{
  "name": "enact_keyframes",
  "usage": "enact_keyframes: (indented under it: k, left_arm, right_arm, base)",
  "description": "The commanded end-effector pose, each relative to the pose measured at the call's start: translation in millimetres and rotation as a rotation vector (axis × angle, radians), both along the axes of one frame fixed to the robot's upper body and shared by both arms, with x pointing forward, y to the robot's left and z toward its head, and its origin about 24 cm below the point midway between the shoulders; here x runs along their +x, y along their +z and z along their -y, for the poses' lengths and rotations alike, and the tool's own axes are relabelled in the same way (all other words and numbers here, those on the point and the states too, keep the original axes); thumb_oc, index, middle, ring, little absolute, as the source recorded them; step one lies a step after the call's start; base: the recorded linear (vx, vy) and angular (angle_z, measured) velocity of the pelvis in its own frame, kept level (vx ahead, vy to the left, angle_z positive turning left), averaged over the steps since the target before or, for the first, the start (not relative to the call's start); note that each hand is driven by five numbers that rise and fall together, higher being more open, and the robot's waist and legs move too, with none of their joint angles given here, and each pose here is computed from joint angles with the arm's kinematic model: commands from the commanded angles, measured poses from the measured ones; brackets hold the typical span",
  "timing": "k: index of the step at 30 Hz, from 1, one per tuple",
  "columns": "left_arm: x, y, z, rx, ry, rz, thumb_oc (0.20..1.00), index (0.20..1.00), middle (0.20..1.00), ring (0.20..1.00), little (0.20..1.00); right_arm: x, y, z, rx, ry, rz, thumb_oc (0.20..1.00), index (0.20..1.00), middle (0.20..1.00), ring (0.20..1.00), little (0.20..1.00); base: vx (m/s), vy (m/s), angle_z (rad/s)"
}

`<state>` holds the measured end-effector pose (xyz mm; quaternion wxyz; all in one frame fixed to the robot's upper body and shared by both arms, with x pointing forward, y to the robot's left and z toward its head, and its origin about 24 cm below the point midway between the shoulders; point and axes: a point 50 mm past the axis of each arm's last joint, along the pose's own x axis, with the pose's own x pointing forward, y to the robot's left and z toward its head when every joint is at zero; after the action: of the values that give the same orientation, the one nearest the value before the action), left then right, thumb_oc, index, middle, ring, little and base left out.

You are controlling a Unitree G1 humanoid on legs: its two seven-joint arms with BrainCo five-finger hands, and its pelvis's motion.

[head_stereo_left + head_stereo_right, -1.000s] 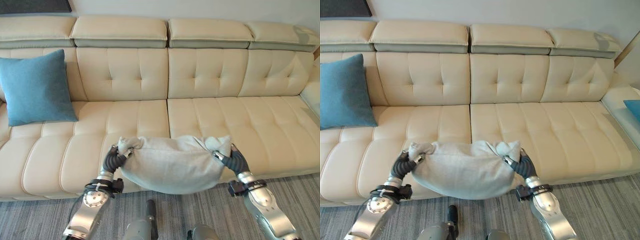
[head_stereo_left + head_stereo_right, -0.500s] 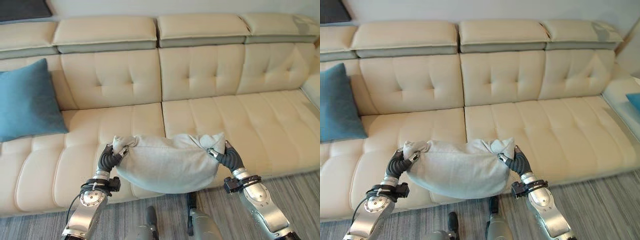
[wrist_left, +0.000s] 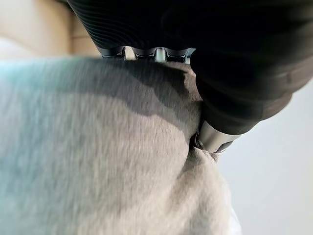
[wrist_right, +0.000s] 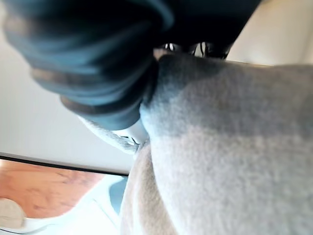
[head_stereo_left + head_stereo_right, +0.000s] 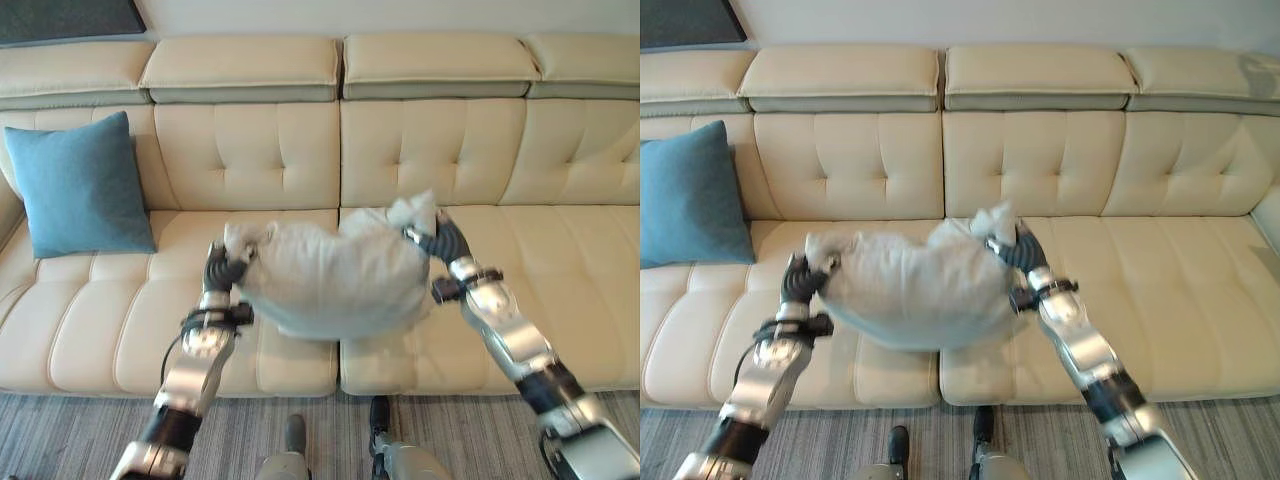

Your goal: Pick up all the scattered cushions and arrange them neatly on the sofa.

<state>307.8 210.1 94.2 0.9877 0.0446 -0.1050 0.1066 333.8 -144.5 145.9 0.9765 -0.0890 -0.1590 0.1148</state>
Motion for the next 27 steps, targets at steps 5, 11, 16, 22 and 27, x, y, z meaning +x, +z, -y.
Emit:
enact_keyframes:
  k: [5, 11, 16, 22, 27]
  left_arm:
    - [57, 113, 46, 0.192, -0.078, 0.370, 0.200, 0.200, 0.200, 0.200, 0.200]
    - [87, 139, 40, 0.245, 0.011, 0.311, 0.395, 0.395, 0.395, 0.395, 0.395]
    - [94, 158, 24, 0.236, 0.077, 0.303, 1.000, 1.000, 1.000, 1.000, 1.000]
    - [91, 208, -18, 0.235, 0.195, 0.370, 1.000, 1.000, 1.000, 1.000, 1.000]
    - [79, 235, -50, 0.254, 0.265, 0.414, 1.000, 1.000, 1.000, 1.000, 1.000]
  right_arm:
    - [34, 89, -38, -0.044, 0.017, 0.290, 0.200, 0.200, 0.200, 0.200, 0.200]
    - [63, 108, -22, -0.052, -0.141, 0.234, 0.200, 0.200, 0.200, 0.200, 0.200]
    - [69, 127, -16, -0.042, -0.204, 0.263, 1.000, 1.000, 1.000, 1.000, 1.000]
    - [66, 192, 5, -0.126, -0.313, 0.410, 1.000, 1.000, 1.000, 1.000, 1.000]
    - [59, 224, 26, -0.171, -0.397, 0.474, 1.000, 1.000, 1.000, 1.000, 1.000]
  base:
    - [-0.13, -0.032, 0.10]
    - [-0.04, -0.005, 0.02]
    - [-0.02, 0.008, 0.00]
    - [0.01, 0.001, 0.00]
    - [0.01, 0.009, 0.04]
